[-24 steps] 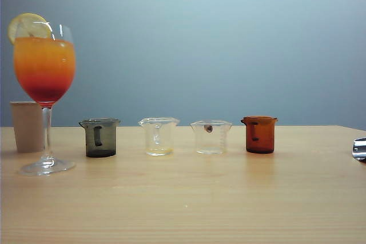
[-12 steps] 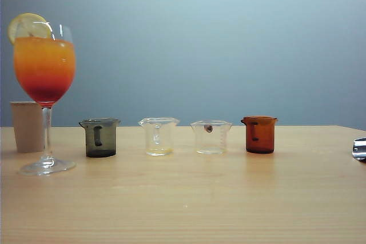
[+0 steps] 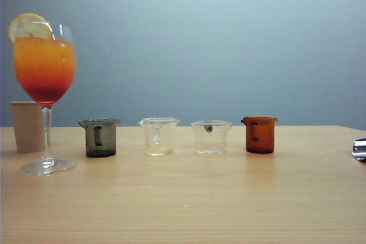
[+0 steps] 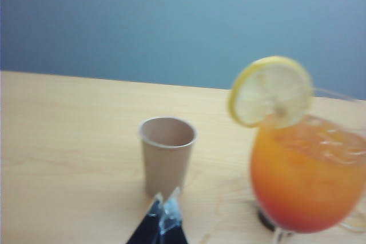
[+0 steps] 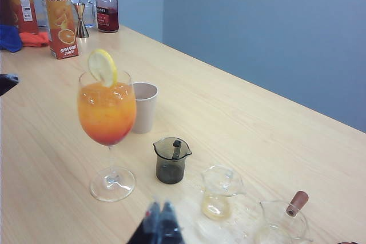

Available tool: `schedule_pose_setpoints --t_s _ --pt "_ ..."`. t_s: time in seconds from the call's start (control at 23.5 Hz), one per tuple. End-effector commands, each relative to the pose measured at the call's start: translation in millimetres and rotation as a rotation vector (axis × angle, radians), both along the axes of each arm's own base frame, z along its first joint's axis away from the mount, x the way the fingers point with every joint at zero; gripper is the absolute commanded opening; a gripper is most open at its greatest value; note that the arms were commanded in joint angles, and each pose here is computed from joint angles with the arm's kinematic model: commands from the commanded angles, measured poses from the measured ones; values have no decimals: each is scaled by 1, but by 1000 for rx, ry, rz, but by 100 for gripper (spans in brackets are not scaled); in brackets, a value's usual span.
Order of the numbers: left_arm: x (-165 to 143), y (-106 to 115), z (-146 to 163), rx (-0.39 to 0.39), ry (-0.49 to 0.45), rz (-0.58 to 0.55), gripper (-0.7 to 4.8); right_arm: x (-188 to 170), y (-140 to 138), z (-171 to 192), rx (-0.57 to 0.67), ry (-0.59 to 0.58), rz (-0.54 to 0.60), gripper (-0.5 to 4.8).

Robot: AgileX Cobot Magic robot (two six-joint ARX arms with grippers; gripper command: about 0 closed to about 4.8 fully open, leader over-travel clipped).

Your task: Pick up the lemon slice from the paper cup on the left and carefully insert it into the rim of the goblet.

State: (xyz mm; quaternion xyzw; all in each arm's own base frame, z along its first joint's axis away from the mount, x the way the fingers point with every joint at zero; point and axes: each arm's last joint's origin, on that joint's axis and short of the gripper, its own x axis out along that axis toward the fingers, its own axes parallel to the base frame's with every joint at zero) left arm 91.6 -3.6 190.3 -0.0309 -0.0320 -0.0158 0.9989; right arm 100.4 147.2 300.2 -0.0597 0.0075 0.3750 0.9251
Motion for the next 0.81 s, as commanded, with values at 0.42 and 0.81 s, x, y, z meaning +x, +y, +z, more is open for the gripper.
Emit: schedule_pose_setpoints --t_s 0.42,0.81 --pt "5 1 -13 78 -58 30 -6 0 0 4 21 -12 -4 -4" --pt "5 -3 -14 58 -49 -105 53 0 0 3 20 -12 -4 -4"
